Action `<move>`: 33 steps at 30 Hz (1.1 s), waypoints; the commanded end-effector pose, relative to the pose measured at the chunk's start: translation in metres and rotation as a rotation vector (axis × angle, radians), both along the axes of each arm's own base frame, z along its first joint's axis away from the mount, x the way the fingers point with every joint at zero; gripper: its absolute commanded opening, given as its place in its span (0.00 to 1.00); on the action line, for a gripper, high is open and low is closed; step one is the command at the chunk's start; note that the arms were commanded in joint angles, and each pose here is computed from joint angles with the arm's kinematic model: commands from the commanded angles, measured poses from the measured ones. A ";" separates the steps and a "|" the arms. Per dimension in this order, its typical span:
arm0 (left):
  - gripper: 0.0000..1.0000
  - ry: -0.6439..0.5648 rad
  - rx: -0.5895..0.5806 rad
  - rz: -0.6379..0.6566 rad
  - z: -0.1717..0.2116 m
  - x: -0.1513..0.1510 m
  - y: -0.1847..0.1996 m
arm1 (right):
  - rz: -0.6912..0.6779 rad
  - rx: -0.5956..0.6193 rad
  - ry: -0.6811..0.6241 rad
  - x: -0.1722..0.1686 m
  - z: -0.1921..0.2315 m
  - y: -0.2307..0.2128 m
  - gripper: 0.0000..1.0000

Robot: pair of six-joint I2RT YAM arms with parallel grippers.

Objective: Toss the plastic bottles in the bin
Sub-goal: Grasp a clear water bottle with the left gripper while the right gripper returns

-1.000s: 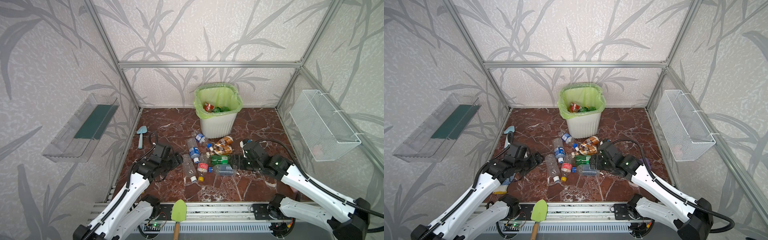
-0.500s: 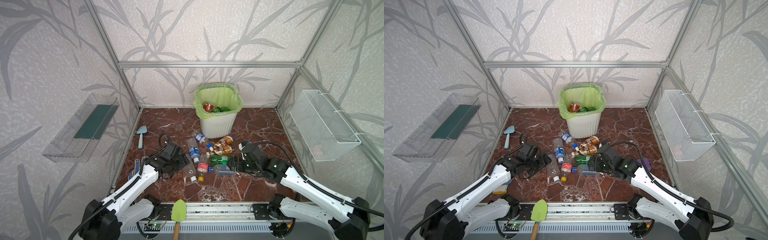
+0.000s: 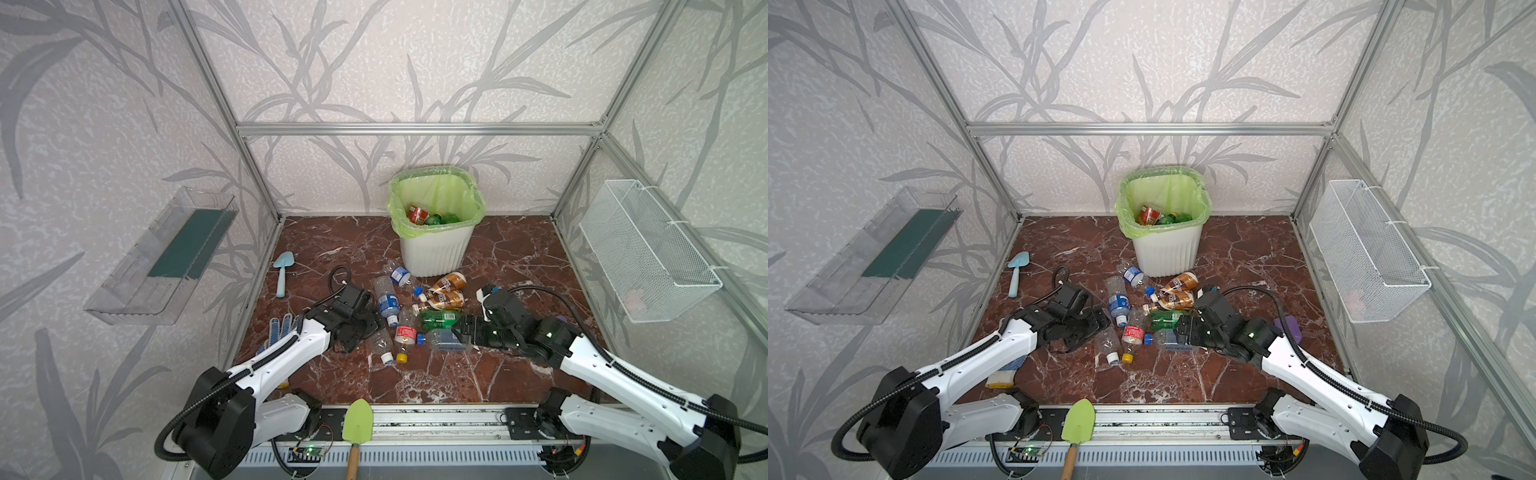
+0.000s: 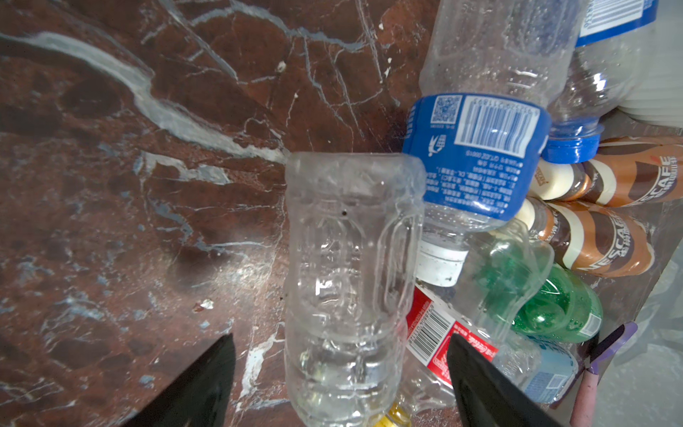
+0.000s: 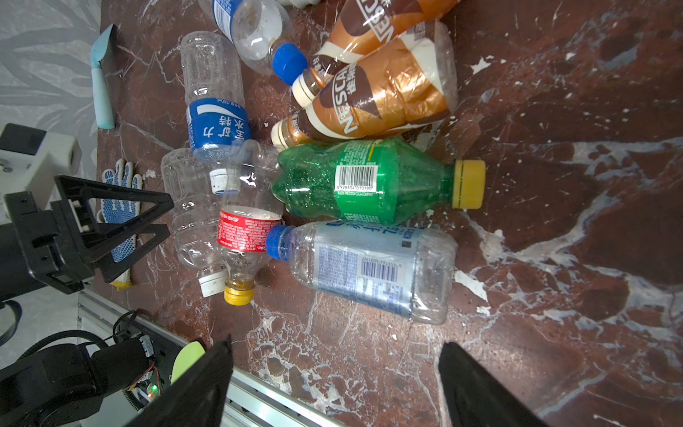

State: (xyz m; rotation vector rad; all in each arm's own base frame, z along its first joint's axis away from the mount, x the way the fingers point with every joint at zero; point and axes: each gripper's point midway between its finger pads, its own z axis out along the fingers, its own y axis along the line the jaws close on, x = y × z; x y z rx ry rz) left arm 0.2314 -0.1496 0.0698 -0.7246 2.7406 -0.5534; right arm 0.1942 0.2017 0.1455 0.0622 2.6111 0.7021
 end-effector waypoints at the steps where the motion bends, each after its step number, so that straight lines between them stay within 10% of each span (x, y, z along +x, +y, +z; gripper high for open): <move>1: 0.88 0.002 -0.016 0.007 0.000 0.004 -0.006 | 0.003 0.008 0.001 -0.001 -0.002 0.002 0.88; 33: 0.72 0.102 0.089 -0.027 -0.023 0.001 0.002 | 0.000 0.003 0.008 0.000 -0.005 0.003 0.87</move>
